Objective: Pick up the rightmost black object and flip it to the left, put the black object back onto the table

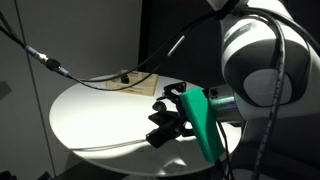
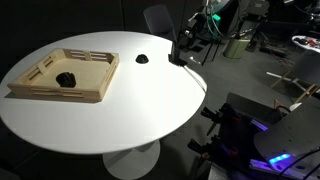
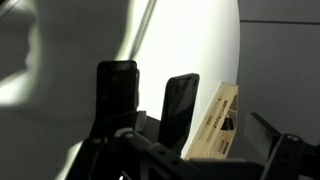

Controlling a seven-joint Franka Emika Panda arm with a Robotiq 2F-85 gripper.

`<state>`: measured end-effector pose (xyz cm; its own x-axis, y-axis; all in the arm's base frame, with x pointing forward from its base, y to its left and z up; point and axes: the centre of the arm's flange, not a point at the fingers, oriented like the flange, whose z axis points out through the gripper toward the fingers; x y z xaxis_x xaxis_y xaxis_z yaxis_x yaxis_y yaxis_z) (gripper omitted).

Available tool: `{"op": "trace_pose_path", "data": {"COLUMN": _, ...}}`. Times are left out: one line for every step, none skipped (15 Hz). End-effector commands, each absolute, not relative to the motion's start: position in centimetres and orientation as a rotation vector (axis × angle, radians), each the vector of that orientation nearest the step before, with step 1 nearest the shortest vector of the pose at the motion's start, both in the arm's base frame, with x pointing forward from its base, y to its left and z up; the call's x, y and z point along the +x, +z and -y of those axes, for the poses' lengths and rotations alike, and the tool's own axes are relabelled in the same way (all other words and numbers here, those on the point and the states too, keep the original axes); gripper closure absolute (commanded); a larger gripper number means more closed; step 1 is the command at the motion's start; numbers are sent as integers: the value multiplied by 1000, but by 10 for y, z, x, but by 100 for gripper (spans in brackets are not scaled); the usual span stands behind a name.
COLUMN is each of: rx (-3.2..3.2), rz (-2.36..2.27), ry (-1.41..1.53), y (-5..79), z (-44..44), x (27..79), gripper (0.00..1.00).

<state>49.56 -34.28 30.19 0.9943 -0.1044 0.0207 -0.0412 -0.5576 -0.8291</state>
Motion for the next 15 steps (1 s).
{"op": "trace_pose_path", "data": {"rx": -2098, "rz": -83, "ry": -114, "y": 301, "z": 346, "x": 497, "gripper": 0}}
{"op": "trace_pose_path", "data": {"rx": -2090, "rz": -87, "ry": -109, "y": 300, "z": 345, "x": 496, "gripper": 0}}
{"op": "trace_pose_path", "data": {"rx": -2083, "rz": -92, "ry": -103, "y": 299, "z": 345, "x": 495, "gripper": 0}}
{"op": "trace_pose_path", "data": {"rx": -2076, "rz": -96, "ry": -97, "y": 297, "z": 345, "x": 493, "gripper": 0}}
{"op": "trace_pose_path", "data": {"rx": -2070, "rz": -101, "ry": -91, "y": 295, "z": 345, "x": 492, "gripper": 0}}
{"op": "trace_pose_path", "data": {"rx": -2066, "rz": -106, "ry": -85, "y": 293, "z": 346, "x": 490, "gripper": 0}}
{"op": "trace_pose_path", "data": {"rx": -2062, "rz": -110, "ry": -81, "y": 291, "z": 346, "x": 488, "gripper": 0}}
{"op": "trace_pose_path", "data": {"rx": -2059, "rz": -113, "ry": -79, "y": 289, "z": 347, "x": 487, "gripper": 0}}
{"op": "trace_pose_path", "data": {"rx": -2055, "rz": -116, "ry": -78, "y": 288, "z": 347, "x": 485, "gripper": 25}}
{"op": "trace_pose_path", "data": {"rx": -2052, "rz": -117, "ry": -78, "y": 287, "z": 348, "x": 484, "gripper": 27}}
{"op": "trace_pose_path", "data": {"rx": -2050, "rz": -116, "ry": -79, "y": 287, "z": 349, "x": 483, "gripper": 33}}
{"op": "trace_pose_path", "data": {"rx": -2047, "rz": -117, "ry": -79, "y": 287, "z": 350, "x": 483, "gripper": 44}}
{"op": "trace_pose_path", "data": {"rx": -2044, "rz": -117, "ry": -80, "y": 287, "z": 352, "x": 481, "gripper": 51}}
{"op": "trace_pose_path", "data": {"rx": -2042, "rz": -118, "ry": -81, "y": 288, "z": 353, "x": 480, "gripper": 59}}
{"op": "trace_pose_path", "data": {"rx": -2039, "rz": -118, "ry": -81, "y": 288, "z": 354, "x": 479, "gripper": 68}}
